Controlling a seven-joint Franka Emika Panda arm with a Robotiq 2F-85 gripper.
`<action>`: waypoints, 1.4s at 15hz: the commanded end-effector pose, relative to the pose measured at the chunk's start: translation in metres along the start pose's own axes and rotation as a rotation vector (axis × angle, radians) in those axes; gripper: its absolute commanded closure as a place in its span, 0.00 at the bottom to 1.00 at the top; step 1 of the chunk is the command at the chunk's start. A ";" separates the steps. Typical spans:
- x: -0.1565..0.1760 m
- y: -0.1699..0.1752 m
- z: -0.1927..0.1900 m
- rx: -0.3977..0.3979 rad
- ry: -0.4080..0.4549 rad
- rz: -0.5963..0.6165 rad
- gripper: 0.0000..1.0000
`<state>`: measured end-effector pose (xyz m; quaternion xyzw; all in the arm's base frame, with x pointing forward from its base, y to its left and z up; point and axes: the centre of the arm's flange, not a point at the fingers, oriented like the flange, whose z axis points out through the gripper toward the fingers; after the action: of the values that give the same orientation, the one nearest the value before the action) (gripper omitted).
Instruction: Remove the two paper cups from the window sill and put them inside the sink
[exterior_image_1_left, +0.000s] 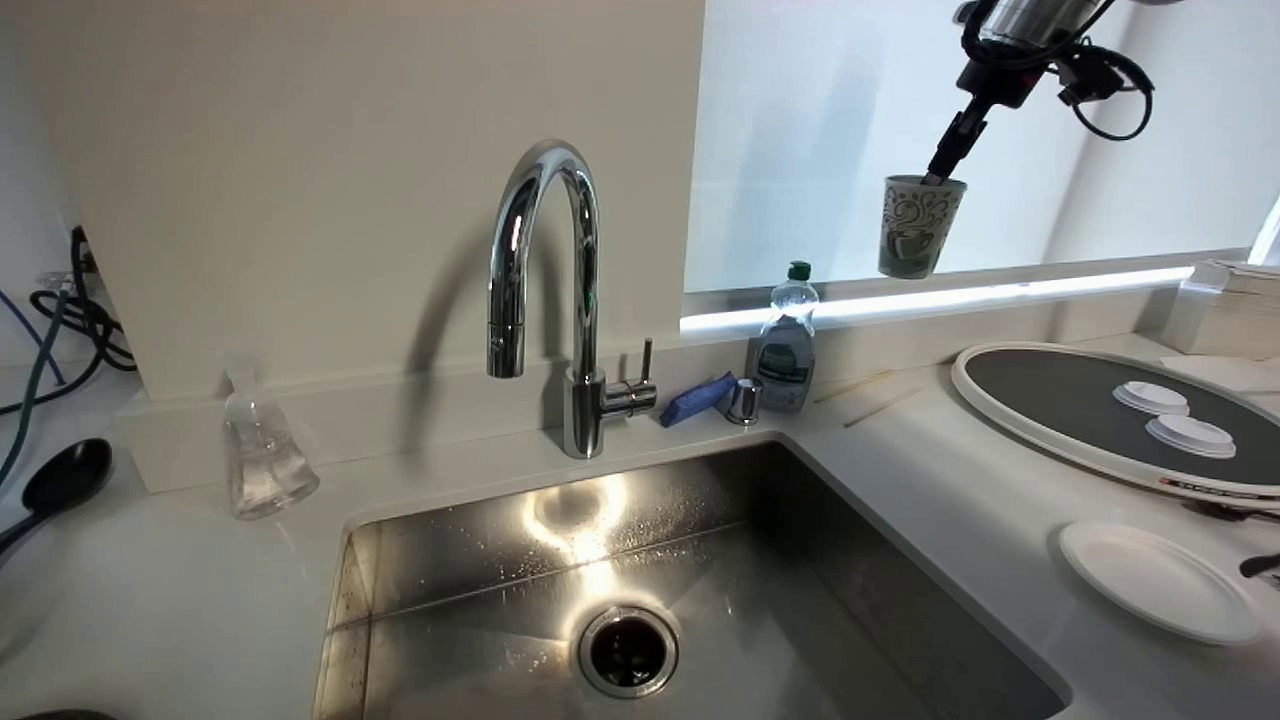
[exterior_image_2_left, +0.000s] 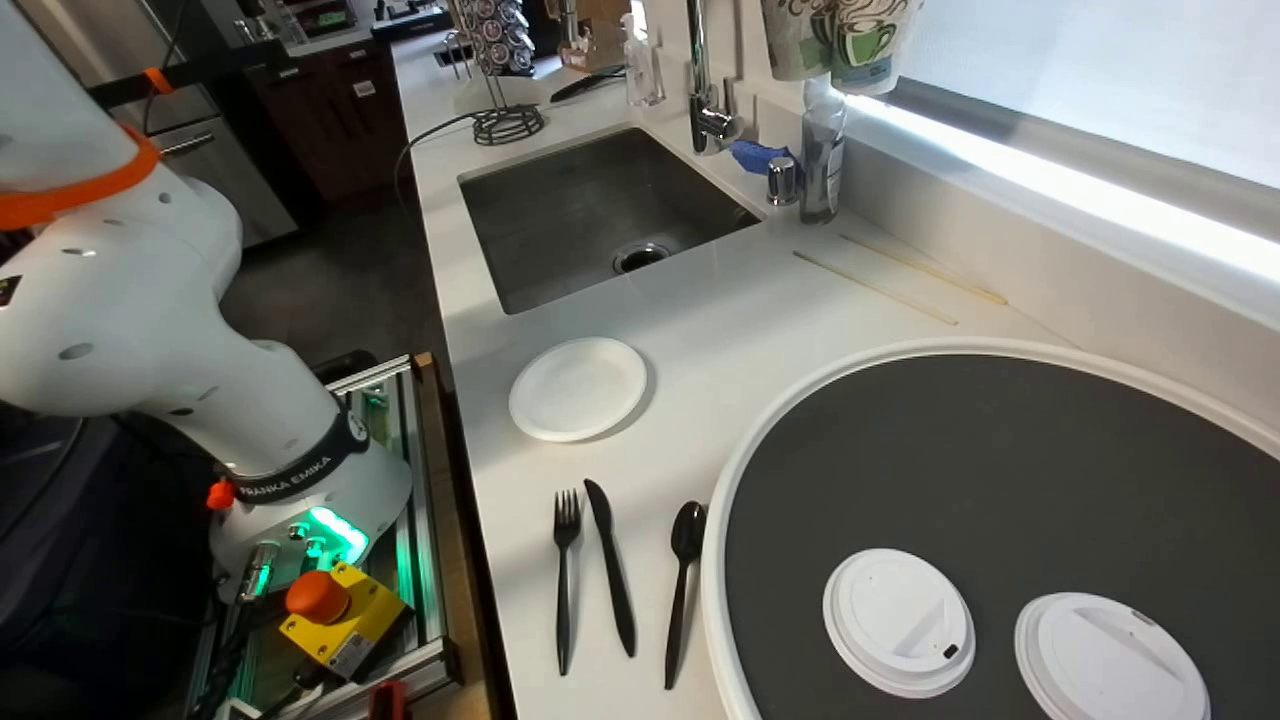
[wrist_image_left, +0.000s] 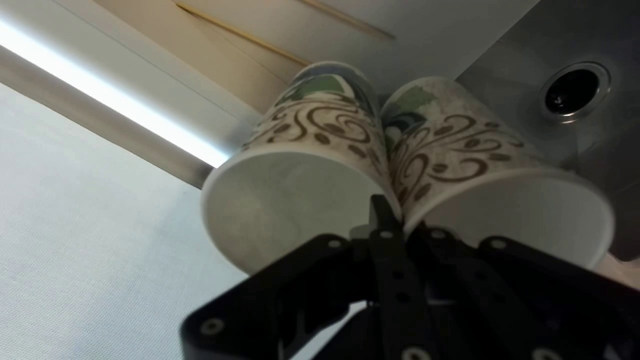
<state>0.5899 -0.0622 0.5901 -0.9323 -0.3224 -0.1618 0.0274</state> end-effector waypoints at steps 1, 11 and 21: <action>-0.001 -0.036 -0.007 0.025 -0.010 -0.022 0.99; 0.001 -0.124 0.011 0.169 0.048 -0.087 0.99; 0.018 -0.189 0.095 0.205 0.021 -0.202 0.99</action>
<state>0.5170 0.1048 0.5159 -0.8920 -0.4200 -0.1268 0.1085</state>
